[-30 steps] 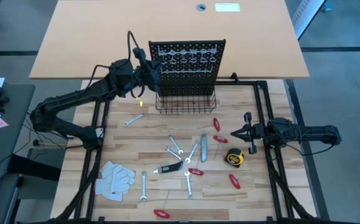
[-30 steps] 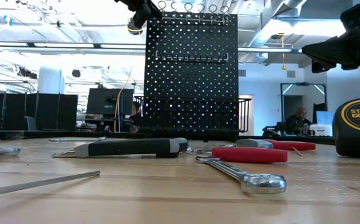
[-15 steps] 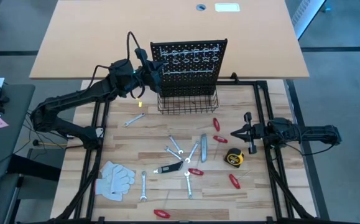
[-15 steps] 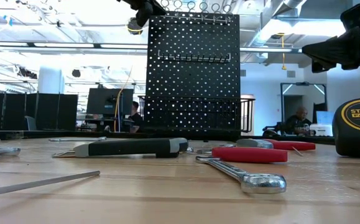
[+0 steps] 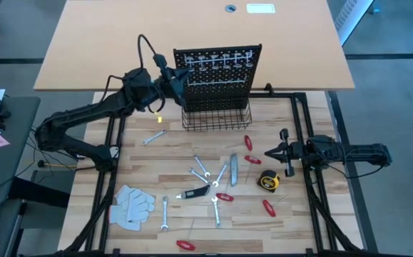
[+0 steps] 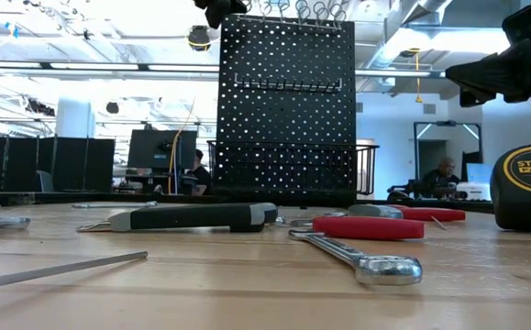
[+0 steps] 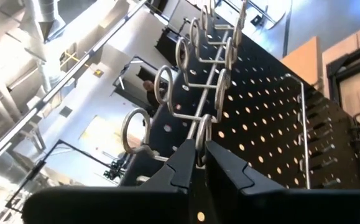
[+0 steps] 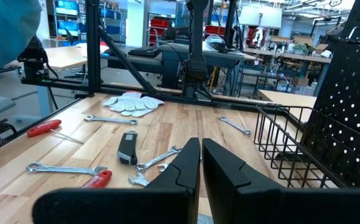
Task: Hang tools onto peg board
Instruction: Hang the hook on the pegboard
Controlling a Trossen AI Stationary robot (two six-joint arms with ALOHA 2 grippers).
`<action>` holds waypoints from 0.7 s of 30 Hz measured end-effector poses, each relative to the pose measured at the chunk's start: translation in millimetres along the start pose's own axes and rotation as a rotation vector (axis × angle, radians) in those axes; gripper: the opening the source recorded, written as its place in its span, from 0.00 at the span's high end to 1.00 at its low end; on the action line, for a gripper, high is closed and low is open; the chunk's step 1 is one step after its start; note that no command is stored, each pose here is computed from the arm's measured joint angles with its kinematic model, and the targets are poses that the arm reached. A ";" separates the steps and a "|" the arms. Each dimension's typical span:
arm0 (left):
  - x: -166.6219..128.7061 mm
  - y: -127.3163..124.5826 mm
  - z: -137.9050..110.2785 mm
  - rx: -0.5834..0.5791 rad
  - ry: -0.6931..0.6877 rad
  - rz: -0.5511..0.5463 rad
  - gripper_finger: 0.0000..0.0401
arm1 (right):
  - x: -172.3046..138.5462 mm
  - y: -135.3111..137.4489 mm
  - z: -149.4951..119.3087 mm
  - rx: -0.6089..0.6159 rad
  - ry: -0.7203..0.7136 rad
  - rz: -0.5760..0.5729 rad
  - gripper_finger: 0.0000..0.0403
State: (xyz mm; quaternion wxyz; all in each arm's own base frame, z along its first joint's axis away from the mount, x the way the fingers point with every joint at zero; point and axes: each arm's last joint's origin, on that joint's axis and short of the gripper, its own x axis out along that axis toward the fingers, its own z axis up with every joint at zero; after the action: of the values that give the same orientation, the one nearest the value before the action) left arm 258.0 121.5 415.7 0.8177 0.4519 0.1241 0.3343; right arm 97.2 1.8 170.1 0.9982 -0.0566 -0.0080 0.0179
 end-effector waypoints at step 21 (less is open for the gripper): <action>-16.4 4.0 0.5 -0.066 -0.058 -0.144 0.67 | 0.0 0.0 -0.1 0.000 0.000 0.000 0.93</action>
State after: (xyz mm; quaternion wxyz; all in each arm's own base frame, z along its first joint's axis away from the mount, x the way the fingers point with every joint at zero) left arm 244.3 111.8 417.6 0.8572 0.4242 0.1215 0.2655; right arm 97.2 1.8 170.0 0.9982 -0.0566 -0.0079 0.0179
